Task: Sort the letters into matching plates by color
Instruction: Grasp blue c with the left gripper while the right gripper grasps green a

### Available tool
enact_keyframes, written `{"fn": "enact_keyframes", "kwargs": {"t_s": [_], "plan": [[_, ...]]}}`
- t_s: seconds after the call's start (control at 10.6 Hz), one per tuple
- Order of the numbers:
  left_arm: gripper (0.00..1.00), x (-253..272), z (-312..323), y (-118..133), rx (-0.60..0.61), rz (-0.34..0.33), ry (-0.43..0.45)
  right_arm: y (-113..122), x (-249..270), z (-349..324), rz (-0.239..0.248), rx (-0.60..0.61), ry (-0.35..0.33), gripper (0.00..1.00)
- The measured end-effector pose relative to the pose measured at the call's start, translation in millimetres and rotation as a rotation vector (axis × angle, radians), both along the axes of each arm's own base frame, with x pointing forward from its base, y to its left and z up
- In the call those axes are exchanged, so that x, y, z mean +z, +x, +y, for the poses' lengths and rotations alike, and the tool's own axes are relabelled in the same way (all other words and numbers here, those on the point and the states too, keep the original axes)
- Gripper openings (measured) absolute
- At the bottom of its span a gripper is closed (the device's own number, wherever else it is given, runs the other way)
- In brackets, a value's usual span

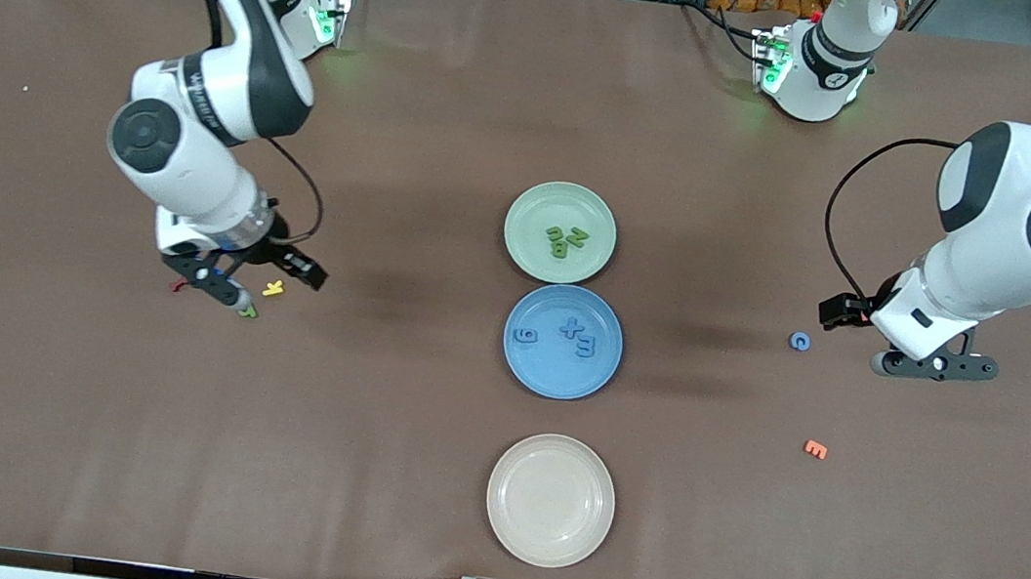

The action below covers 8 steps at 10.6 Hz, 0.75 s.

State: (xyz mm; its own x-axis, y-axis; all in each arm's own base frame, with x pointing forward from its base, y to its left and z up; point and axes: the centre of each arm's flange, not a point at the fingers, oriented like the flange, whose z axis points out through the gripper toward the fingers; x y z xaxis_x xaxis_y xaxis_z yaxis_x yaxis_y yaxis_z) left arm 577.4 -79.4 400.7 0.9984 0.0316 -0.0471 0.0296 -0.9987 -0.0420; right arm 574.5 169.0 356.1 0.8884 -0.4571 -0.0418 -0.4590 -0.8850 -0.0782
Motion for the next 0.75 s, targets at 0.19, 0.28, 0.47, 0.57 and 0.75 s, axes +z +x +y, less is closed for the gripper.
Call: {"fn": "enact_keyframes", "kwargs": {"t_s": [0.19, 0.28, 0.47, 0.57, 0.75], "plan": [[1.0, -35, 0, -13, -0.033, 0.001, -0.005, 3, -12, -57, 0.007, -0.076, -0.015, 0.73], [1.0, -49, 1, -20, -0.067, 0.012, -0.008, 5, -18, -77, -0.018, -0.112, -0.013, 0.73], [1.0, -70, 5, -23, -0.133, 0.022, -0.018, 3, -37, -105, -0.061, -0.166, -0.014, 0.74], [1.0, -83, 11, -22, -0.156, 0.029, -0.027, 2, -51, -116, -0.064, -0.187, -0.019, 0.74], [1.0, -109, 18, -18, -0.173, 0.038, -0.044, 5, -81, -131, -0.076, -0.215, -0.024, 0.73]]}}
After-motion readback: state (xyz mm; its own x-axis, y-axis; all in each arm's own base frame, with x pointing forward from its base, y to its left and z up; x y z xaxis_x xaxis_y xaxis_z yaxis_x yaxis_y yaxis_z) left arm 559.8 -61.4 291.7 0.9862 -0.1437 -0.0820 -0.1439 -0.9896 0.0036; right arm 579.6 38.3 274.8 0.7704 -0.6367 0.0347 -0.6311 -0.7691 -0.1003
